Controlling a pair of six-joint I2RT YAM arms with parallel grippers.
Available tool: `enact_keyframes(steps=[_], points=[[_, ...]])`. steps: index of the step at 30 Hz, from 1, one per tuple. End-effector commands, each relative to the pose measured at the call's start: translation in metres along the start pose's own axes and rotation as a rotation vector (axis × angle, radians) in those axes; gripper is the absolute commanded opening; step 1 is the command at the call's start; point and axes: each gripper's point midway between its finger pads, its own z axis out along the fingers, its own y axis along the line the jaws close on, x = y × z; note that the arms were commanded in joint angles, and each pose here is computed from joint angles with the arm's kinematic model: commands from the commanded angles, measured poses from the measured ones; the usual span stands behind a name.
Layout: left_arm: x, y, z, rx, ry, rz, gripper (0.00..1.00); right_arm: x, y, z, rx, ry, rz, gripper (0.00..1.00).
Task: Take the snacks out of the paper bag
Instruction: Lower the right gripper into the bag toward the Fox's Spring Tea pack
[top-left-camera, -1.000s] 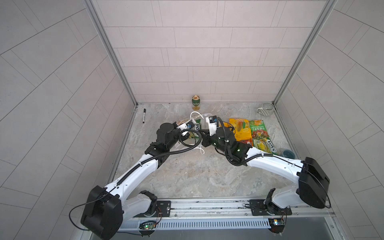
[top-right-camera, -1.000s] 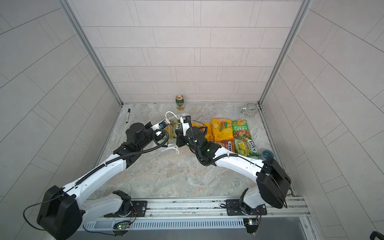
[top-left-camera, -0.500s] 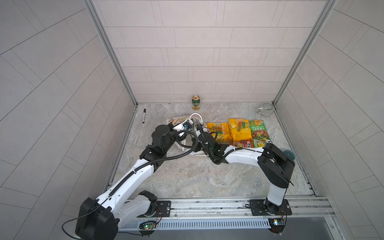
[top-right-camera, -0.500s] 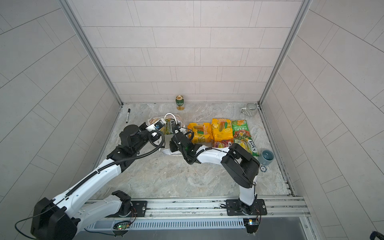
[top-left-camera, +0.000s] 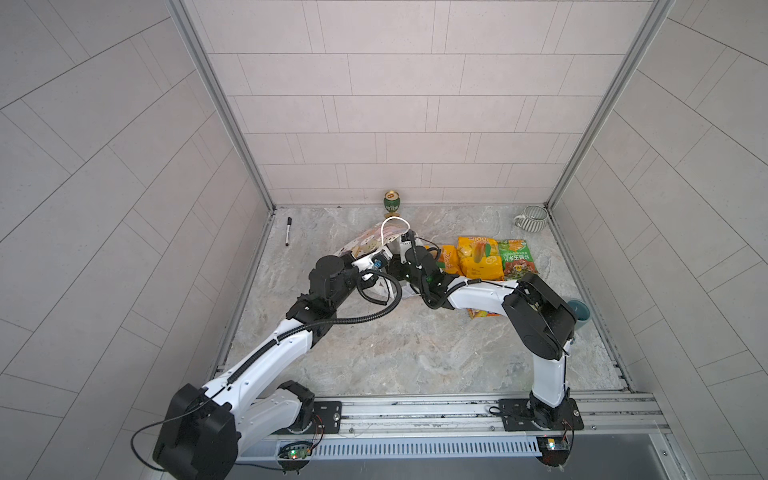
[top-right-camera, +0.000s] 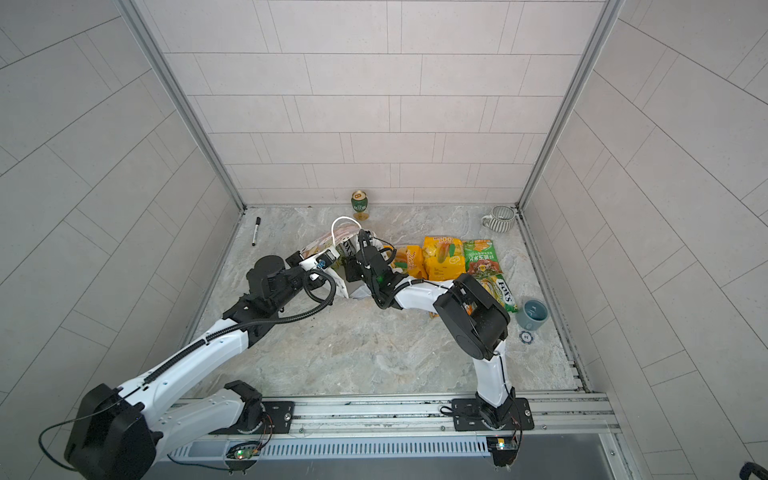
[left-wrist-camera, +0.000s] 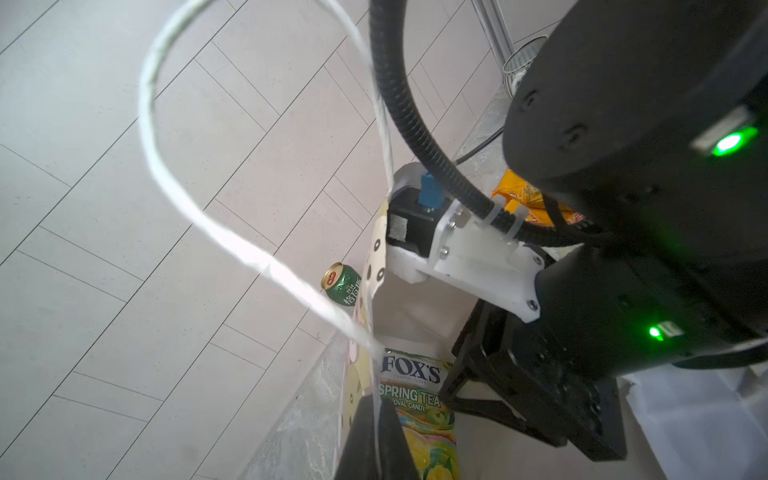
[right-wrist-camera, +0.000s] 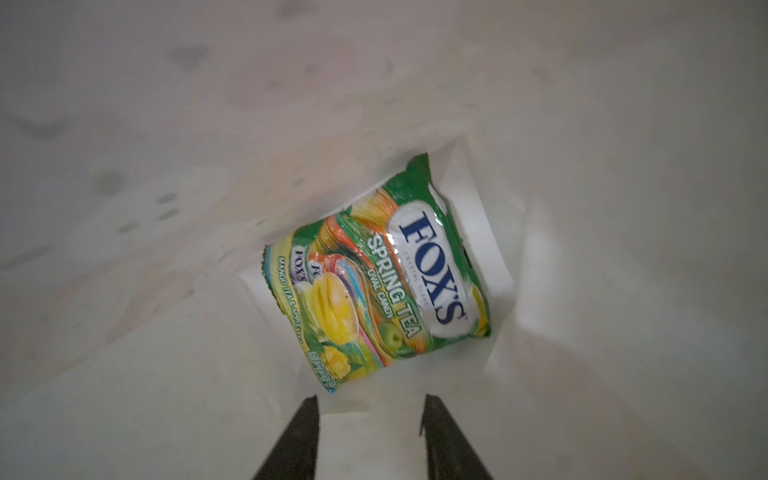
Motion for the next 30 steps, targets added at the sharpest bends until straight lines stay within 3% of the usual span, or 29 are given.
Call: enact_keyframes(steps=[1, 8, 15, 19, 24, 30], points=[[-0.021, 0.003, 0.000, -0.001, -0.097, 0.008, 0.00, -0.012, 0.022, -0.007, -0.105, -0.073, -0.015, 0.46], [-0.023, 0.005, 0.003, 0.004, -0.089, -0.025, 0.00, 0.012, 0.041, -0.016, -0.161, -0.035, -0.084, 0.45], [-0.023, -0.003, 0.003, 0.039, -0.104, -0.017, 0.00, 0.037, 0.016, 0.000, -0.026, 0.044, -0.010, 0.44], [-0.025, -0.013, -0.002, 0.062, -0.153, 0.011, 0.00, 0.023, 0.004, 0.018, 0.000, 0.069, 0.008, 0.52], [-0.030, -0.018, -0.003, 0.091, -0.185, 0.018, 0.00, 0.006, -0.006, 0.031, 0.028, 0.026, -0.029, 0.72], [-0.035, -0.023, 0.000, 0.121, -0.218, 0.010, 0.00, 0.013, -0.002, 0.049, 0.000, 0.037, -0.061, 0.79]])
